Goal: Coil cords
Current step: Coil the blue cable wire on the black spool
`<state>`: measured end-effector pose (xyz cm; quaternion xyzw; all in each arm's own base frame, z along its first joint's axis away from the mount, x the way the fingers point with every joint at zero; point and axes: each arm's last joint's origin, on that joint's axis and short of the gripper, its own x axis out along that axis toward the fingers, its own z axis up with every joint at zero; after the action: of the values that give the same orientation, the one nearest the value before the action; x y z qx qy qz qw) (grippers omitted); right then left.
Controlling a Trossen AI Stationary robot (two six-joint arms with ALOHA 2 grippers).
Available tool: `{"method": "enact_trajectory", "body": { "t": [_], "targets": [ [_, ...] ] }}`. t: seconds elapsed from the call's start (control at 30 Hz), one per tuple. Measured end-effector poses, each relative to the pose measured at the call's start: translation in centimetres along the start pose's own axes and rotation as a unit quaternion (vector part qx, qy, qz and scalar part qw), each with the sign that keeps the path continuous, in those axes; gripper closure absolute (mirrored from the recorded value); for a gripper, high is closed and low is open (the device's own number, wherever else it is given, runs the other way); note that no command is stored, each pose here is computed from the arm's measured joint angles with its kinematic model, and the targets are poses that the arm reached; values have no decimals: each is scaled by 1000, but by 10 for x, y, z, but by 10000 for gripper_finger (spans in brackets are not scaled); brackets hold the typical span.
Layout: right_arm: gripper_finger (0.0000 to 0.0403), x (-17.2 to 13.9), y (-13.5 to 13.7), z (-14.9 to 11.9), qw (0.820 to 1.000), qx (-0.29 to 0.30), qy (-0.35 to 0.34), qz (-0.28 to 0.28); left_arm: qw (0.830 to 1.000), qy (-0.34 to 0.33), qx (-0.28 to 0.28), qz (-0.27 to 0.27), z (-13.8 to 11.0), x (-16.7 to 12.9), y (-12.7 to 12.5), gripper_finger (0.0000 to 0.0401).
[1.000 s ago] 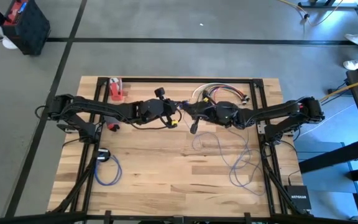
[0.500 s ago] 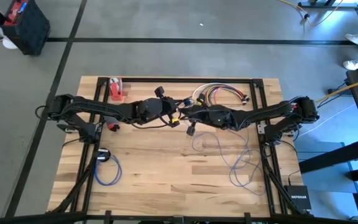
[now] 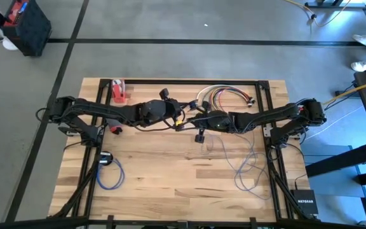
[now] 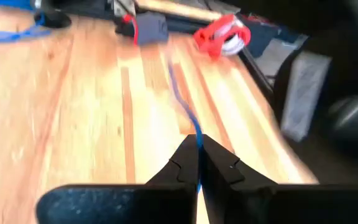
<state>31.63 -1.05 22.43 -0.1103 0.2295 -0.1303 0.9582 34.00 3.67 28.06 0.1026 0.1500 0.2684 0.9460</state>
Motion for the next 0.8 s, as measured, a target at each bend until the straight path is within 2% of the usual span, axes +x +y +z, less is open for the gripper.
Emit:
{"method": "enact_trajectory", "body": {
  "t": [0.27, 0.43, 0.63, 0.8],
  "targets": [
    [391, 0, 0, 0, 1000, 14, 1, -5, 1000, 2, 1, 0, 0, 0, 0, 396],
    [356, -6, -2, 1, 1000, 27, 7, -6, 1000, 3, 5, 0, -1, 0, 0, 396],
    [298, -20, -7, -7, 996, 12, 80, -30, 1000, 5, 7, -1, -1, 0, -1, 396],
    [284, -25, -8, -24, 985, -22, 167, -47, 1000, 4, 7, -1, -1, 0, 0, 396]
  ]
}}
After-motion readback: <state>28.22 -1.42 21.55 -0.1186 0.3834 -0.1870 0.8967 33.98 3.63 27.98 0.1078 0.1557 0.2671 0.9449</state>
